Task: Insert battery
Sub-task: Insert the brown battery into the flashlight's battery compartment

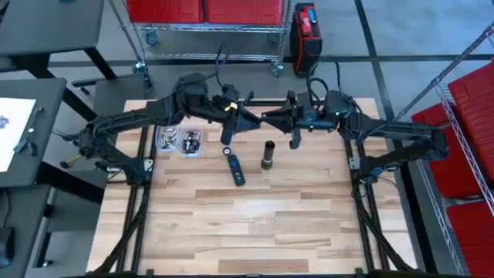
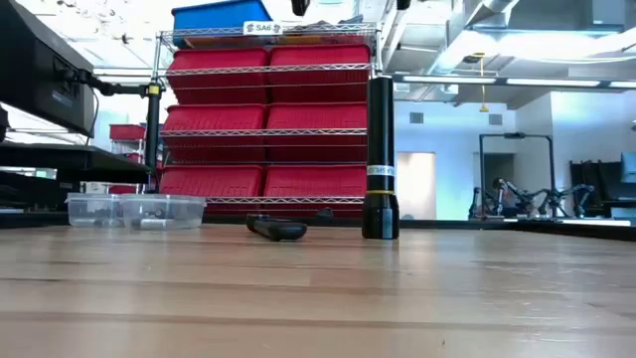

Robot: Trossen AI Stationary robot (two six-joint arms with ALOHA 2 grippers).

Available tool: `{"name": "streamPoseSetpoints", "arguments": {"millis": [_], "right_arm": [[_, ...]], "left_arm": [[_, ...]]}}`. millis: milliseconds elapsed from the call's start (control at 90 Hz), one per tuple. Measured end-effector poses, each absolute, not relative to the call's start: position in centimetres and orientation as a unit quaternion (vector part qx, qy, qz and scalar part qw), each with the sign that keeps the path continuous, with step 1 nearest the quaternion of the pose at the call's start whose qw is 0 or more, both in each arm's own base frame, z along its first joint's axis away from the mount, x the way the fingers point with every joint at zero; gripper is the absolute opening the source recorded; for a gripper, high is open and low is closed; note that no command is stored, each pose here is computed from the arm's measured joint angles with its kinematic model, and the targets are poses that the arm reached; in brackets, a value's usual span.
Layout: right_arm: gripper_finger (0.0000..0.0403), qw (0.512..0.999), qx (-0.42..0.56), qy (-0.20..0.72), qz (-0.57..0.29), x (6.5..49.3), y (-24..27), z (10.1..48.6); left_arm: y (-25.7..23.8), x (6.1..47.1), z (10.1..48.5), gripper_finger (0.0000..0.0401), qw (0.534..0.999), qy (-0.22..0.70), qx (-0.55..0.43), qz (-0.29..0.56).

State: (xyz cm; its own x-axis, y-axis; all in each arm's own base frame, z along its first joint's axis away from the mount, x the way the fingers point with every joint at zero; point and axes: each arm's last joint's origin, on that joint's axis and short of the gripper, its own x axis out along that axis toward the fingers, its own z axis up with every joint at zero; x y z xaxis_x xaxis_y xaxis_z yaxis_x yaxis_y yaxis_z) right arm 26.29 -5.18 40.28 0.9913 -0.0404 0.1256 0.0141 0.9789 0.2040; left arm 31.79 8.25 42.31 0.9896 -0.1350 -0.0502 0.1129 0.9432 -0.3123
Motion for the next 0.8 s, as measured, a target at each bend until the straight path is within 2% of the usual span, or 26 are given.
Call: {"name": "streamPoseSetpoints", "arguments": {"millis": [189,444,589,800], "right_arm": [[0.0029,0.990,0.092,-0.107,-0.020,24.6,-5.4,42.8],[0.0029,0.971,0.114,-0.209,0.002,25.0,-5.2,44.5],[0.0029,0.958,0.147,-0.245,0.014,24.9,-5.5,45.0],[0.0029,0.943,0.211,-0.255,0.045,24.5,-6.0,45.3]], "left_arm": [[8.0,31.9,42.6,0.0129,0.996,0.016,-0.052,-0.064],[6.6,32.1,45.2,0.0127,0.983,-0.119,0.138,0.025],[5.5,31.9,46.3,0.0126,0.933,-0.170,0.310,0.063],[3.8,31.8,47.2,0.0126,0.817,-0.205,0.528,0.108]]}}
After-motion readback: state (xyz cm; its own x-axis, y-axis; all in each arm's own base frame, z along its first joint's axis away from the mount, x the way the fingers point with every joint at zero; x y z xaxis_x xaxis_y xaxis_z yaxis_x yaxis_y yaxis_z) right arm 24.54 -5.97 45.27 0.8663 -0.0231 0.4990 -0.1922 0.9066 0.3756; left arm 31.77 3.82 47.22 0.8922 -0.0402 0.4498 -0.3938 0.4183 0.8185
